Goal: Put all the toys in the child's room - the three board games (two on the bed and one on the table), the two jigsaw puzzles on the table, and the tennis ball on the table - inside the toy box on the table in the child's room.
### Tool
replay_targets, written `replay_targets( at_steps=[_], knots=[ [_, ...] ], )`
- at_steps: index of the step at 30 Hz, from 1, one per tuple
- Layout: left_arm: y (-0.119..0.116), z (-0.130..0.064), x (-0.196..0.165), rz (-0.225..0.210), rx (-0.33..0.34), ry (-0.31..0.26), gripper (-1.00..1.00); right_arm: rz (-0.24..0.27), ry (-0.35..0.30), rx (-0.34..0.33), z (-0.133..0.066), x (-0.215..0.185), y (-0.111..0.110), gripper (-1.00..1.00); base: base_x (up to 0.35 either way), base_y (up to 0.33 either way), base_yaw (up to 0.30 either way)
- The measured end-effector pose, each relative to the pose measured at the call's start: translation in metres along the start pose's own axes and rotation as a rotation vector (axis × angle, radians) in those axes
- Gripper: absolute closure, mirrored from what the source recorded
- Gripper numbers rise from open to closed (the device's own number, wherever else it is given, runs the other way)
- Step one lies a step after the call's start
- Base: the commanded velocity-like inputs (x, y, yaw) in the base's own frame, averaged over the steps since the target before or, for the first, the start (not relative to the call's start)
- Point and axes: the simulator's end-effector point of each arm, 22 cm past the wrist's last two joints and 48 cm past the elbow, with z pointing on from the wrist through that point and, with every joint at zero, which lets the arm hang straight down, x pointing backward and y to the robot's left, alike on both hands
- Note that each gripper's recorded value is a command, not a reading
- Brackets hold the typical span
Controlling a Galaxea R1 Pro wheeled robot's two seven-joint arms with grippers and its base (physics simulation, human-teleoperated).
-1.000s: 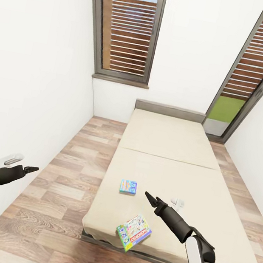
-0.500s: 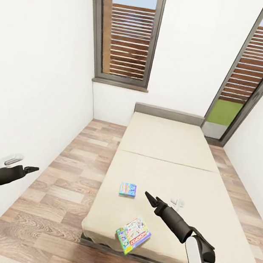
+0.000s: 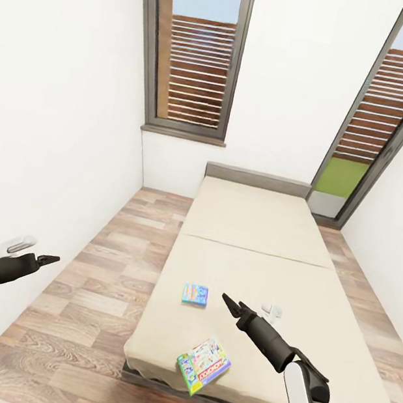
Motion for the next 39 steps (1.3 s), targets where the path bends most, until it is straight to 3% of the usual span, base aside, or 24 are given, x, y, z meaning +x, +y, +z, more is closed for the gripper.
replay_targets(
  at_steps=[39],
  knots=[
    [-0.016, -0.023, -0.021, 0.012, 0.029, -0.056, -1.0, -0.036, -0.042, -0.032, -0.008, -0.023, 0.024, -1.0, 0.0, 0.0, 0.0]
  ],
)
